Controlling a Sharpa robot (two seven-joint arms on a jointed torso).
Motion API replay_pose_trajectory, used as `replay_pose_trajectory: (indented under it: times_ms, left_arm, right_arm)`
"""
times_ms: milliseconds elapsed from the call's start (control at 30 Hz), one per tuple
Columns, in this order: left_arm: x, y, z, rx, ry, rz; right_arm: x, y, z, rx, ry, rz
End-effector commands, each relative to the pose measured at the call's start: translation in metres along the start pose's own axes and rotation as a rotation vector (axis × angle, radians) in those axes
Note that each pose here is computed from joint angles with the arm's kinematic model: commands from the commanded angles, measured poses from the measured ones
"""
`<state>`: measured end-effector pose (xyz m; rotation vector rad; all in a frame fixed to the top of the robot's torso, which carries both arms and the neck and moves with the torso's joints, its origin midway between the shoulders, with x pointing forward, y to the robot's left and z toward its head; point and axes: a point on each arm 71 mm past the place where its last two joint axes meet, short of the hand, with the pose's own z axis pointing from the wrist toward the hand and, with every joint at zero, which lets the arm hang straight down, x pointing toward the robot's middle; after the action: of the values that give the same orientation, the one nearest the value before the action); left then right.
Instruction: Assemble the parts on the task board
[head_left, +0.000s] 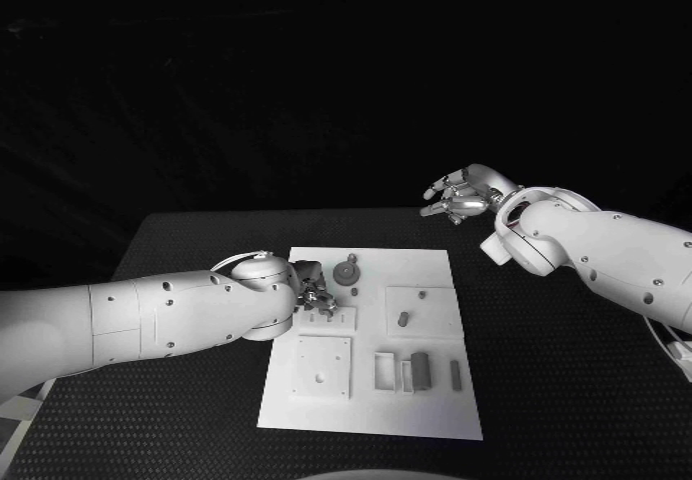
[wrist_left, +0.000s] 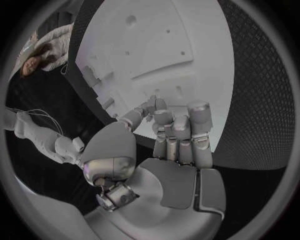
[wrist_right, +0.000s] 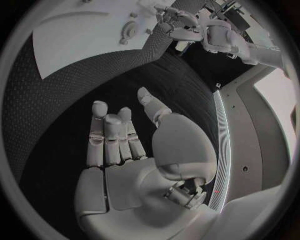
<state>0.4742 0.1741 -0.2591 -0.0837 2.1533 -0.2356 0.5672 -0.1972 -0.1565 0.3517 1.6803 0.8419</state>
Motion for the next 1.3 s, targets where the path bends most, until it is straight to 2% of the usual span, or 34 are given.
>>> replay_pose_trajectory:
  times_ms: [33,200,567,867,1300]
  left_arm:
    - [-0.0008,-0.0036,-0.0008,0.021,-0.040,-0.021]
    - [0.0009,-0.0072,-0.0030,0.038,-0.079,0.020]
    - [0.0051,-0.0095,-0.0060,0.041,-0.097,0.062]
    - [0.0086,-0.0030,-0.0056,0.020,-0.092,0.047]
    - [0.0207,0.0038,-0.0021,0.000,-0.081,0.022]
  right_arm:
    - [0.000,0.000,0.000,-0.002,0.007,0.002]
    - [0.000,-0.001,0.000,0.000,0.007,0.001]
    - [-0.001,-0.002,-0.001,0.003,0.006,0.001]
    - [-0.001,-0.002,0.000,0.003,0.007,0.000]
    - [-0.001,-0.003,0.000,0.005,0.008,0.000]
